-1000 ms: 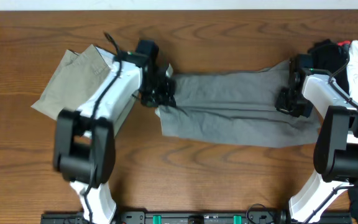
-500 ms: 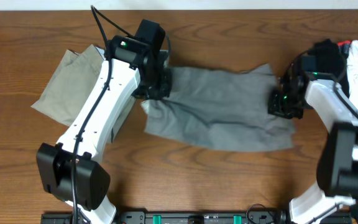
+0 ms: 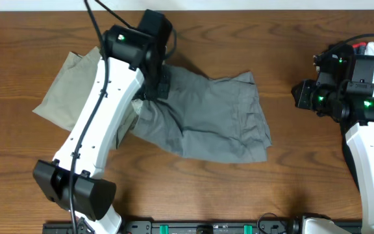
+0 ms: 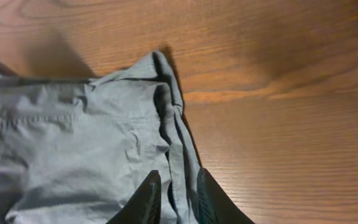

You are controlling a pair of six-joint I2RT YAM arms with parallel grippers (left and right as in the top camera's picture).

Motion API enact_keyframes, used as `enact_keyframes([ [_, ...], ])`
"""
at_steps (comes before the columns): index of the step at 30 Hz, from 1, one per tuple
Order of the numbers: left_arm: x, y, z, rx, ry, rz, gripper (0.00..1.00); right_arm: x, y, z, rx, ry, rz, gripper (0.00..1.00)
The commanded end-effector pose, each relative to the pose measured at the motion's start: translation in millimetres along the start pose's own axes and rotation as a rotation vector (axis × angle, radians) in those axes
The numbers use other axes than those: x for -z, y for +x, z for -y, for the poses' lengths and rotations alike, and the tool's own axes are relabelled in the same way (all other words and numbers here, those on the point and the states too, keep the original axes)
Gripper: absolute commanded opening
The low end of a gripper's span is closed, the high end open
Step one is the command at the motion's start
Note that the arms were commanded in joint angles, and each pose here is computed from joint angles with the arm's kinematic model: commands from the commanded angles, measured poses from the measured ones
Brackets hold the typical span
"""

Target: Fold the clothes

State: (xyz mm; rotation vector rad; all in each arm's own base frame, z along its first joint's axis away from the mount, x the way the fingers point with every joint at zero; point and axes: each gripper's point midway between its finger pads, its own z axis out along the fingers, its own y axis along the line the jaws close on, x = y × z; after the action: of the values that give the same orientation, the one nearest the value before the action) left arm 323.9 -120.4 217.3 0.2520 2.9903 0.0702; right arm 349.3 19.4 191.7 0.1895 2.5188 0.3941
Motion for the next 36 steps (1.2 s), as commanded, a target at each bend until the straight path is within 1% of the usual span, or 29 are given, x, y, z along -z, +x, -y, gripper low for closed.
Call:
enact_keyframes([
  [1,16.1,-5.1,-7.1,-0.016,-0.061,0.053,0.06,2.9,-0.7,-6.0,-0.005,-0.035,0.000,0.19],
  [5,27.1,-18.8,-4.9,0.018,-0.044,0.122,0.06,3.0,-0.4,-6.9,-0.005,-0.040,-0.001,0.19],
  [8,39.9,-22.0,-21.5,0.044,-0.115,0.156,0.06,3.0,3.8,-6.3,-0.011,-0.038,-0.018,0.19],
  [11,50.8,-14.2,-34.4,0.065,-0.134,0.140,0.06,3.1,9.9,-5.3,-0.018,-0.033,-0.042,0.19],
  [15,51.3,2.6,-39.5,0.048,-0.153,0.073,0.06,3.2,10.8,-5.2,-0.019,-0.033,-0.046,0.18],
  [19,50.8,-4.7,-37.4,0.054,-0.145,0.101,0.06,3.1,9.7,-5.3,-0.018,-0.033,-0.042,0.18],
  [22,45.1,-15.0,-28.6,0.048,-0.135,0.129,0.06,3.1,9.1,-5.5,-0.017,-0.034,-0.039,0.18],
  [25,28.2,-24.3,-12.4,0.055,-0.125,0.125,0.06,3.1,9.8,-5.4,-0.018,-0.034,-0.042,0.18],
  [31,-22.4,-41.4,42.9,0.023,-0.112,0.078,0.06,3.1,10.2,-5.4,-0.019,-0.034,-0.043,0.18],
  [33,-40.9,-41.5,63.9,-0.010,-0.106,0.049,0.06,3.2,10.8,-5.3,-0.020,-0.033,-0.046,0.18],
  [36,-65.1,-39.4,89.2,-0.012,-0.115,0.018,0.06,3.2,12.1,-5.1,-0.021,-0.032,-0.051,0.18],
])
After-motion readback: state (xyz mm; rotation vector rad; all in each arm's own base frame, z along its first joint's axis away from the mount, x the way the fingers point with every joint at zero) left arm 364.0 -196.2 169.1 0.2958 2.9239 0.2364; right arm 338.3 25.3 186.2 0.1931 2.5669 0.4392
